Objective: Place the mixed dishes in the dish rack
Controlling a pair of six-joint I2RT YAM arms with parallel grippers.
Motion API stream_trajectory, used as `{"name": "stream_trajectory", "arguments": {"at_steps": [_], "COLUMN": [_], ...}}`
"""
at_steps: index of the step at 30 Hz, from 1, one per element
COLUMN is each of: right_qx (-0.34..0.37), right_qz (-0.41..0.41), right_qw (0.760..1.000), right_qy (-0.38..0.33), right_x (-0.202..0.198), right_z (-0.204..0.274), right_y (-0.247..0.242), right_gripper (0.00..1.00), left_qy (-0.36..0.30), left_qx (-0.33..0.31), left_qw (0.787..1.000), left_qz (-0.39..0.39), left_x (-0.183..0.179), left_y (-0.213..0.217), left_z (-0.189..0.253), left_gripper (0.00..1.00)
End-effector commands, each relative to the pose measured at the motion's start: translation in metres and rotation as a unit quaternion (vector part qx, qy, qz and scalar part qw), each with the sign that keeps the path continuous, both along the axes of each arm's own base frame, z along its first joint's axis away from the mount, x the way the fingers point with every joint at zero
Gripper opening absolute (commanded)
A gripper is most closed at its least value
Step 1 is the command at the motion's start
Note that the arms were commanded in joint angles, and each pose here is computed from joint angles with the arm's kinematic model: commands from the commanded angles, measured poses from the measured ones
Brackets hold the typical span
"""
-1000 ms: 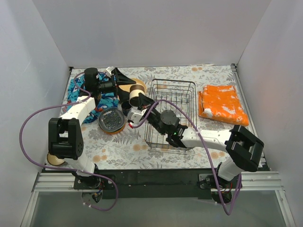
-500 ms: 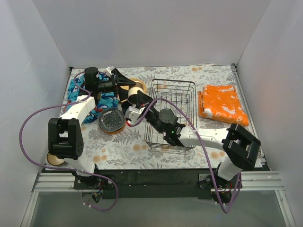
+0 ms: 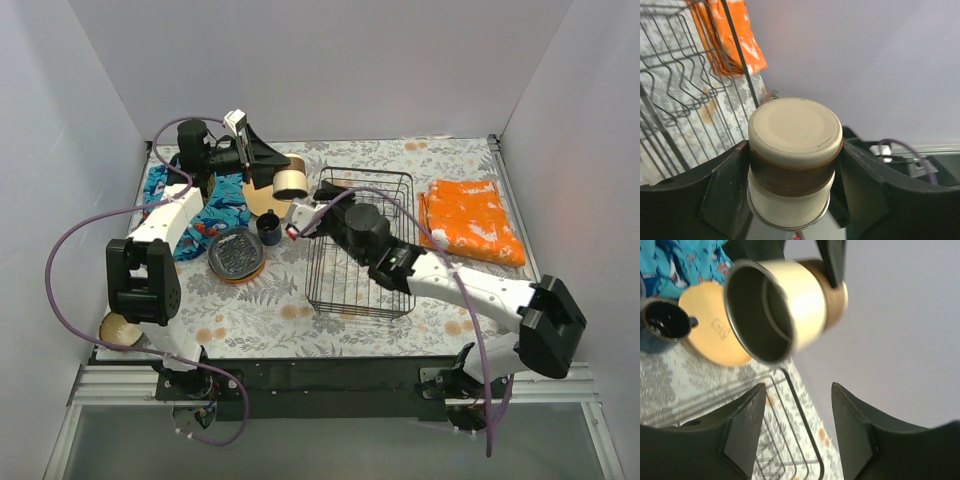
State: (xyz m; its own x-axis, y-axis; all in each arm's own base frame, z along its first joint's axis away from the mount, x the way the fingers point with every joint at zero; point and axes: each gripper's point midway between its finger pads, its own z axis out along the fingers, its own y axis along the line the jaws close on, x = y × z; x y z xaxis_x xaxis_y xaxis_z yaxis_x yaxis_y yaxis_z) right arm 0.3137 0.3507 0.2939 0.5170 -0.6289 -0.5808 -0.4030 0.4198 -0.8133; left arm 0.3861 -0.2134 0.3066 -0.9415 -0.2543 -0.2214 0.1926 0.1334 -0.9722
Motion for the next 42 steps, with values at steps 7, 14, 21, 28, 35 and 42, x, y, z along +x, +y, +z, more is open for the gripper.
{"name": "stream_trajectory", "arguments": {"at_steps": [7, 14, 21, 28, 35, 42], "right_qx": [0.051, 0.02, -0.008, 0.038, 0.063, 0.055], "right_qz": [0.059, 0.174, 0.315, 0.377, 0.368, 0.362], "right_qw": [0.932, 0.865, 0.817, 0.795, 0.778, 0.776], "right_qy": [0.354, 0.47, 0.484, 0.474, 0.505, 0.514], "right_x": [-0.005, -0.004, -0.033, -0.026, -0.009, -0.011], "right_z": [0.036, 0.028, 0.011, 0.028, 0.023, 0.019], "right_y": [-0.057, -0.05, -0.043, -0.041, -0.029, -0.017], "right_gripper": [0.69, 0.88, 0.98, 0.98, 0.96, 0.96], "left_qy": [-0.254, -0.403, -0.511, -0.566, -0.584, -0.591], "left_qx": [0.102, 0.122, 0.096, 0.13, 0.153, 0.152], "left_qw": [0.962, 0.906, 0.85, 0.806, 0.785, 0.777], "left_qz": [0.018, -0.027, -0.089, -0.117, -0.139, -0.154], "left_x": [0.035, 0.007, -0.044, -0.067, -0.081, -0.091], "left_y": [0.007, 0.004, -0.012, -0.022, -0.035, -0.051], "left_z": [-0.024, -0.012, 0.009, -0.001, -0.015, -0.02], "left_gripper": [0.49, 0.49, 0.5, 0.5, 0.5, 0.5]}}
